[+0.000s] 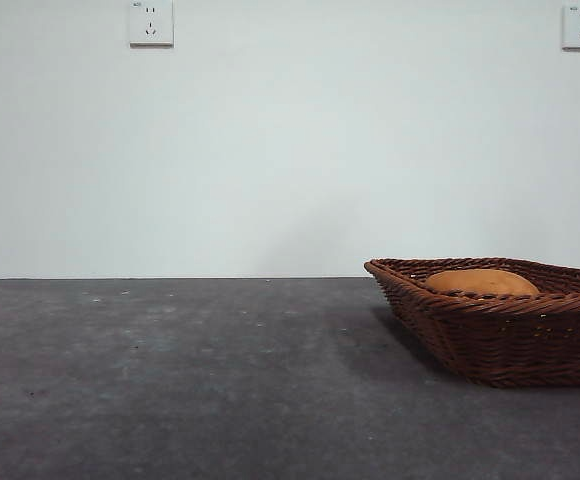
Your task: Help me put the vegetables on the table into the basket
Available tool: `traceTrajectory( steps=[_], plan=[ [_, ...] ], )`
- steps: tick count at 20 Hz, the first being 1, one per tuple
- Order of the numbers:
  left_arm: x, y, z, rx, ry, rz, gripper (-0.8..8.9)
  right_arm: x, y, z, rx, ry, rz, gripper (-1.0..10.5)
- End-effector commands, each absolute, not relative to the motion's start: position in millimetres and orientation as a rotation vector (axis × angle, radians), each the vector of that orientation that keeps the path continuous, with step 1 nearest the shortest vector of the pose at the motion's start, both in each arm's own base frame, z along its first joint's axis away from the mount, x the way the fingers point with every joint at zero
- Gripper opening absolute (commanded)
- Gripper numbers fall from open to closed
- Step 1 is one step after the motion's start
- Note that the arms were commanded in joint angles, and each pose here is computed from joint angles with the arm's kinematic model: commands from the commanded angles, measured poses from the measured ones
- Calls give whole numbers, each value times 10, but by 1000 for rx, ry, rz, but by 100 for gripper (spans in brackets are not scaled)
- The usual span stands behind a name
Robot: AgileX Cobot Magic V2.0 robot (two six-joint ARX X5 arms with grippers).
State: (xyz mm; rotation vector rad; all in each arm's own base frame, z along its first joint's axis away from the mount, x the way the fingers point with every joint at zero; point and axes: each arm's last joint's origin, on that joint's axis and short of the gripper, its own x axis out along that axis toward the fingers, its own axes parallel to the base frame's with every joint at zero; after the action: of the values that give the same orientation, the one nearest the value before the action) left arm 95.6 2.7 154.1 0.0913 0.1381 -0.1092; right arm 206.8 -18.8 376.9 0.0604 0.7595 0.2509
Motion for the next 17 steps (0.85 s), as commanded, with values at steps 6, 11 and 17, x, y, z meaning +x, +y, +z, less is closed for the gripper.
traceTrajectory(
  steps=[6, 11, 17],
  plan=[
    [971, 32, 1490, 80, 170, -107, -4, 2075, -186, 3769, 62, 755, 250, 2],
    [980, 32, 1475, 77, 188, -108, -4, 2075, -186, 3769, 62, 756, 250, 2],
    [989, 33, 1459, 74, 209, -109, -4, 1917, -184, 3866, 19, 712, 181, 2]
  ],
)
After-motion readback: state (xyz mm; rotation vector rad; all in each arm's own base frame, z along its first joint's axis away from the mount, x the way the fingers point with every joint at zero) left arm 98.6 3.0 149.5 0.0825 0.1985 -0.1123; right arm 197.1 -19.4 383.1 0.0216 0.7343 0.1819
